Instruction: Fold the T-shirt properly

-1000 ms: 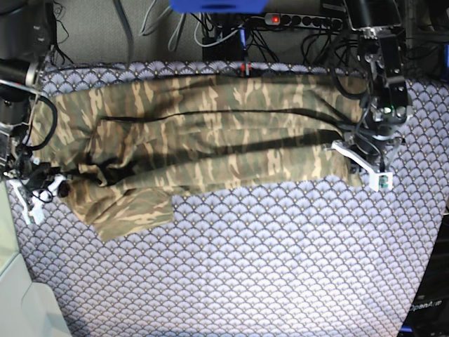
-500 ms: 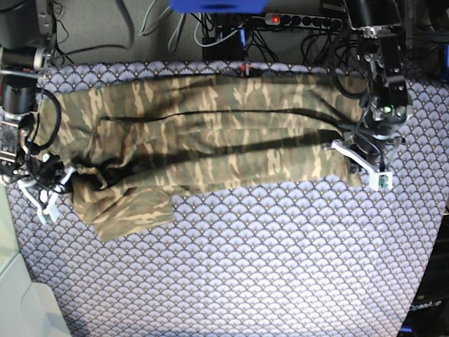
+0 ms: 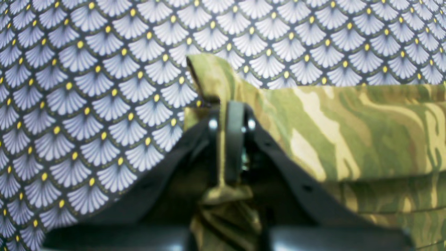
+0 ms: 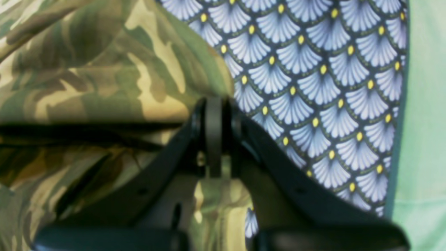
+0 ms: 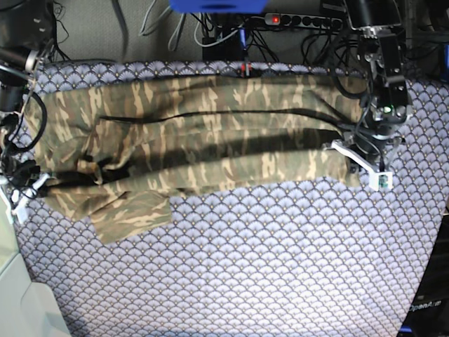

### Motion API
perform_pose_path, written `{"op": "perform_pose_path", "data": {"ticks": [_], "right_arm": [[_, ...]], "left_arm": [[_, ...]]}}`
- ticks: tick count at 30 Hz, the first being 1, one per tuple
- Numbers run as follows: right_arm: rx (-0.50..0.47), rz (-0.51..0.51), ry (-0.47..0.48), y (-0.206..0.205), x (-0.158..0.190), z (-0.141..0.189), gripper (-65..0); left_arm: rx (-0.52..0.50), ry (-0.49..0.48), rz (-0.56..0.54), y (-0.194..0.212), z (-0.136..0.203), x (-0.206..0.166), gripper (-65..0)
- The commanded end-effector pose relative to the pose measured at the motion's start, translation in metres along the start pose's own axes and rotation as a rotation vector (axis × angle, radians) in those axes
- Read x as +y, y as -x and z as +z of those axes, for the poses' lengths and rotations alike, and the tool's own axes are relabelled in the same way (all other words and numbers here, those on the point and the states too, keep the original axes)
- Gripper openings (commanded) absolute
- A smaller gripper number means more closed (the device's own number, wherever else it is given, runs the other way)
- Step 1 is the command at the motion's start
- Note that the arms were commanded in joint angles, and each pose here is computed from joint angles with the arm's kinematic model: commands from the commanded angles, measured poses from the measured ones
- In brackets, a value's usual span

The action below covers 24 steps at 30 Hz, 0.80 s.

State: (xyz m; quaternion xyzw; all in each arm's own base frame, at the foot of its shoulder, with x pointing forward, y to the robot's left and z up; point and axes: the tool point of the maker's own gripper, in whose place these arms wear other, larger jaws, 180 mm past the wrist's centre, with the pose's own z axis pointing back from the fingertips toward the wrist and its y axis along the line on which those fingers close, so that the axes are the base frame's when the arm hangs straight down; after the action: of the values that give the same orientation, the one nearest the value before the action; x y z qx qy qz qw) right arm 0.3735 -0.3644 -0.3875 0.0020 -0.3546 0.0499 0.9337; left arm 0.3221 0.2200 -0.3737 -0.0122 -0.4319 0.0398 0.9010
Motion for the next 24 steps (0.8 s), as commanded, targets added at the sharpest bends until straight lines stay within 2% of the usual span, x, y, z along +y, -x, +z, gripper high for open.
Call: {"op": "perform_pose_path", "data": {"ticks": [1,5,12,19,24], "right_arm": [[-0.029,0.020,0.039,-0.012,-0.018,0.014,-65.0],[-0.018,0.094,0.073,-0.006,-0.008,0.032,-65.0],[-0.071,0.216,0.068,0.002,0.038,0.057,-65.0],[-0.079,0.272,0.072,0.006,0.058,0.073,-65.0],[-0.081,0.304,0.081,0.009,0.062,0.083,-65.0]], "left_arm": [[-0.050,-0.001,-0.007,-0.016,0.003,0.001,-64.3],[-0.050,0.006,0.001,-0.015,0.002,-0.003,-64.3],[-0.050,0.007,0.001,-0.015,0.002,-0.003,-64.3],[-0.134,0.013,-0.032,-0.041,0.021,-0.010,-64.3],[-0.063,0.000,-0.042,-0.031,0.024,-0.005,-64.3]]}}
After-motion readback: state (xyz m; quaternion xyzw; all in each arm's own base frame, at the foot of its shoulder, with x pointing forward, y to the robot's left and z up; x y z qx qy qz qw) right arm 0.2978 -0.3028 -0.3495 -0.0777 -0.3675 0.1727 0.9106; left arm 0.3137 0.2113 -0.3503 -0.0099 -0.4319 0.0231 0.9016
